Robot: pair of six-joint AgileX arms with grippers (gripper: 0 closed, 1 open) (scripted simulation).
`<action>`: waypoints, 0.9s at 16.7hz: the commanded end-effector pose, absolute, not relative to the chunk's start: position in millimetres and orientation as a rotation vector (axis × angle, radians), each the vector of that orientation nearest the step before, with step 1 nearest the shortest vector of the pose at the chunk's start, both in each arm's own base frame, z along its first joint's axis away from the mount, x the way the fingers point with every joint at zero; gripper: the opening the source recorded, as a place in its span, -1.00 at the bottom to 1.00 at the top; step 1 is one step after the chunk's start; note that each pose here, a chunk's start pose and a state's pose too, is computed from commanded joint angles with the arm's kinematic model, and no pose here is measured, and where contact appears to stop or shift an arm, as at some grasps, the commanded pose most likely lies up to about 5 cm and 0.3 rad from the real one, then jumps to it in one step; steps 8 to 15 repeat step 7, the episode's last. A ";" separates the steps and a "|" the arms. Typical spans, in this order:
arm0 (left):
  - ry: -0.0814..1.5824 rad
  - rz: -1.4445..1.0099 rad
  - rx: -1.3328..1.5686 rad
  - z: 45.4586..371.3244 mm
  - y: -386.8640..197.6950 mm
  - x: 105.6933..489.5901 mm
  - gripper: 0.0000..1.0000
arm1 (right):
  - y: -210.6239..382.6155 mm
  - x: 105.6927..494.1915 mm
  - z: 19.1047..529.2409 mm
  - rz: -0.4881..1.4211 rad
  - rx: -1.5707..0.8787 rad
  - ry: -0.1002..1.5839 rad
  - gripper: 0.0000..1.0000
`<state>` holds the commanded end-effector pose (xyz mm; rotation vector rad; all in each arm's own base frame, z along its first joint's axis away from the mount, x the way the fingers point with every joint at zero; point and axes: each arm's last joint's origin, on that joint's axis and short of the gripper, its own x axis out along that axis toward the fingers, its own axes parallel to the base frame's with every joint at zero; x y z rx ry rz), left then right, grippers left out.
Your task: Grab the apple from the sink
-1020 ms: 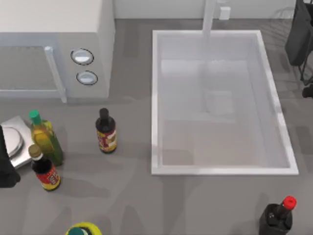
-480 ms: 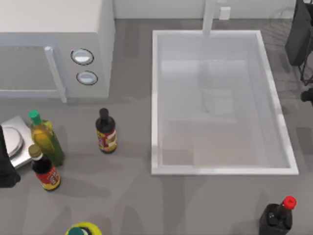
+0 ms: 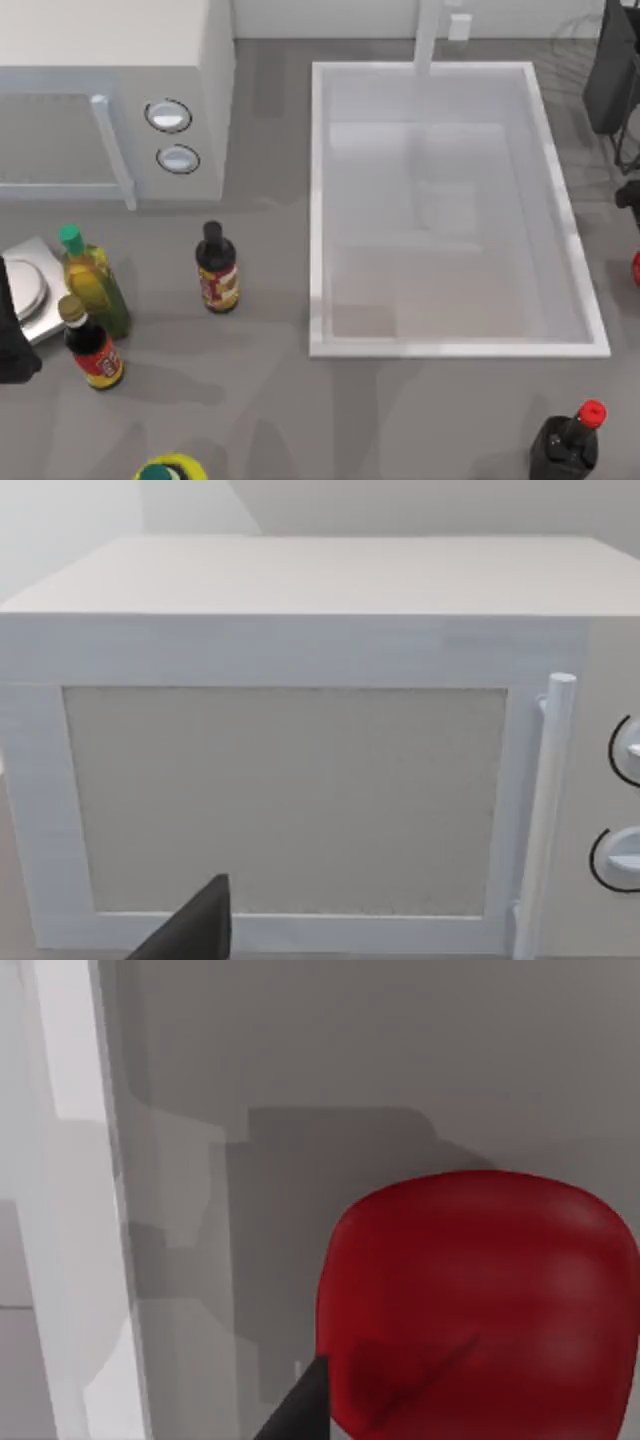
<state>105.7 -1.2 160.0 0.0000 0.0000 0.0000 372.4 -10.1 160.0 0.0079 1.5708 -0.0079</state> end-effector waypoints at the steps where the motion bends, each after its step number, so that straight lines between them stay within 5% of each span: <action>1: 0.000 0.000 0.000 160.0 -1.2 105.7 1.00 | -10.1 372.4 160.0 -0.008 0.008 1.571 0.96; 15: 0.000 0.000 0.000 160.0 -1.2 105.7 1.00 | -10.1 372.4 160.0 -0.008 0.008 1.571 1.00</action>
